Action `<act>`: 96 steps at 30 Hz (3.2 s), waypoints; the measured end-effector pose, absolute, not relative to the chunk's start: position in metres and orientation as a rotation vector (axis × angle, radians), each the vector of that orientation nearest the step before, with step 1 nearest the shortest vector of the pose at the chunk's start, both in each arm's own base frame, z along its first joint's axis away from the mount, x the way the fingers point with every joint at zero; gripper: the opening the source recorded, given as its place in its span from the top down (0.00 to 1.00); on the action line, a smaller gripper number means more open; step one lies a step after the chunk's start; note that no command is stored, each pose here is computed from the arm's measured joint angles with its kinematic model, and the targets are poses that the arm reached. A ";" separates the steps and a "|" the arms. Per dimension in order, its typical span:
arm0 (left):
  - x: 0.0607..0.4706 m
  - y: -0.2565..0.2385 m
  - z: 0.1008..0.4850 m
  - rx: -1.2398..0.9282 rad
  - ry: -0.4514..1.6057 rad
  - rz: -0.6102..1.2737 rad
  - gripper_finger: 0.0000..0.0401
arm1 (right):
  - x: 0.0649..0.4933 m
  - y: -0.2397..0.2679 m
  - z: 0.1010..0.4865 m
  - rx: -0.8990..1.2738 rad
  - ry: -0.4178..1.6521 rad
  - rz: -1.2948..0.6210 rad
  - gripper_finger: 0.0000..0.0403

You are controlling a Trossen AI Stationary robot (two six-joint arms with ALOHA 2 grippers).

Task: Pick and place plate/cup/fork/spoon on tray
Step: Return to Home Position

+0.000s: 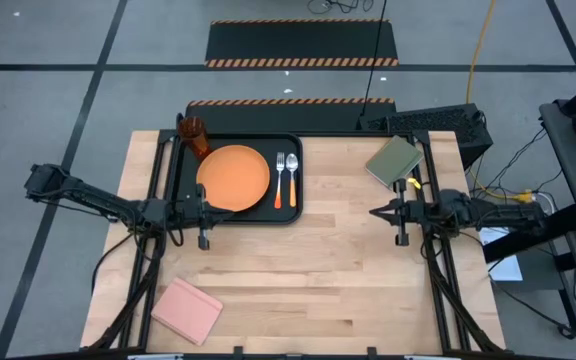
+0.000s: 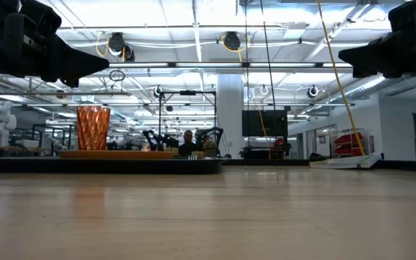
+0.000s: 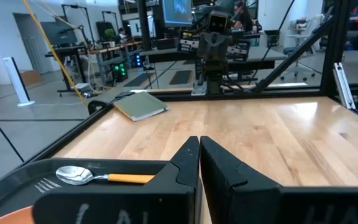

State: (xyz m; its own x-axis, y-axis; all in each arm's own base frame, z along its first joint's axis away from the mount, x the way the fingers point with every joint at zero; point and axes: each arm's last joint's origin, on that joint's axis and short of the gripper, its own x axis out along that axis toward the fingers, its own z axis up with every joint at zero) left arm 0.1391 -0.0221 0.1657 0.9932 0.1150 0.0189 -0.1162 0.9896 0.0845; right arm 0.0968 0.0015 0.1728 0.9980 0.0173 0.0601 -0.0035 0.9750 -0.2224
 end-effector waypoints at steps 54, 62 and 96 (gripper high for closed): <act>0.120 -0.014 0.173 0.145 -0.038 0.004 1.00 | 0.098 -0.004 0.169 -0.203 -0.014 -0.042 1.00; 0.112 -0.015 0.170 0.131 -0.012 -0.063 1.00 | 0.098 -0.004 0.169 -0.203 -0.014 -0.042 1.00; 0.101 -0.001 0.164 0.065 0.029 -0.042 1.00 | 0.098 -0.004 0.169 -0.203 -0.013 -0.041 1.00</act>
